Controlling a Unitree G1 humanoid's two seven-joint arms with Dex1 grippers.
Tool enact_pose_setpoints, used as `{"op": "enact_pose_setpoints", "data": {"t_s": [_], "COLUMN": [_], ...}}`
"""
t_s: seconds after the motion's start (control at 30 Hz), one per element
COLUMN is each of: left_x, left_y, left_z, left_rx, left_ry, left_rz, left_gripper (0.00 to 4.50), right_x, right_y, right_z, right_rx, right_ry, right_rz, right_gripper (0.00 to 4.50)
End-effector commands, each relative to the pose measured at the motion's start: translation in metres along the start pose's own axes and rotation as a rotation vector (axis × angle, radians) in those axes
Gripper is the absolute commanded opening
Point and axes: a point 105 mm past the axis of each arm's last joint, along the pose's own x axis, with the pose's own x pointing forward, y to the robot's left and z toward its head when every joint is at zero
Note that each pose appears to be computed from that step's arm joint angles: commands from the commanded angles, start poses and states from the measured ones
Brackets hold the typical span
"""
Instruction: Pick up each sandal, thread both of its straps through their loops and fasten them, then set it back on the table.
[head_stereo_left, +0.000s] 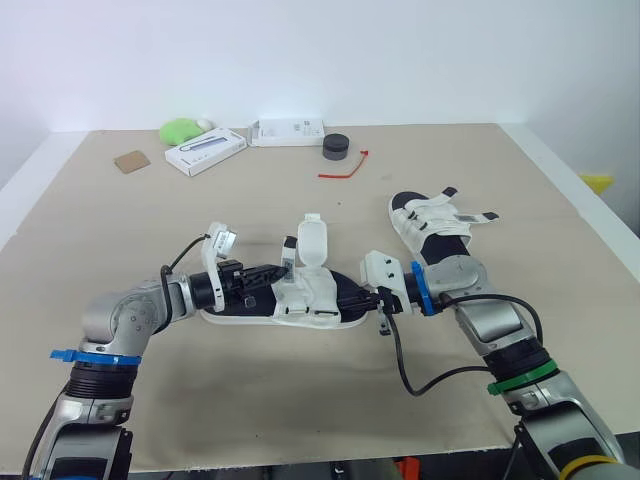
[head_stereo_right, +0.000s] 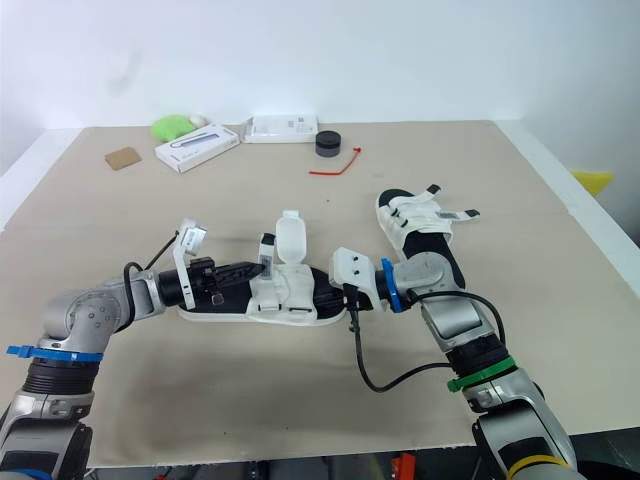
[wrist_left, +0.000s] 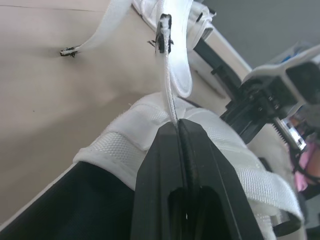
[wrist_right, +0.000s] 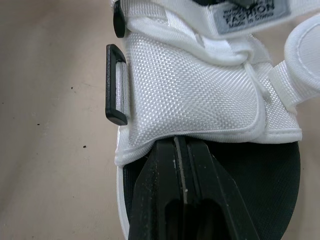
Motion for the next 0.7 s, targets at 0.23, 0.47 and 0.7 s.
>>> {"op": "enact_pose_setpoints", "data": {"t_s": [0.23, 0.47, 0.7], "left_x": [-0.019, -0.029, -0.007], "left_y": [0.003, -0.005, -0.022], "left_z": [0.033, 0.051, 0.048], "left_rx": [0.156, 0.393, 0.632], "left_ry": [-0.040, 0.005, -0.003], "left_rz": [0.015, -0.033, -0.096], "left_gripper": [3.55, 4.46, 4.07], "right_x": [-0.001, 0.000, 0.002], "right_y": [0.001, 0.002, 0.003], "right_z": [0.004, 0.004, 0.004], "right_rx": [-0.019, -0.020, -0.021], "right_ry": [-0.004, -0.007, -0.012], "right_rz": [0.005, 0.006, 0.004], "right_gripper": [0.00, 0.00, 0.00]}}
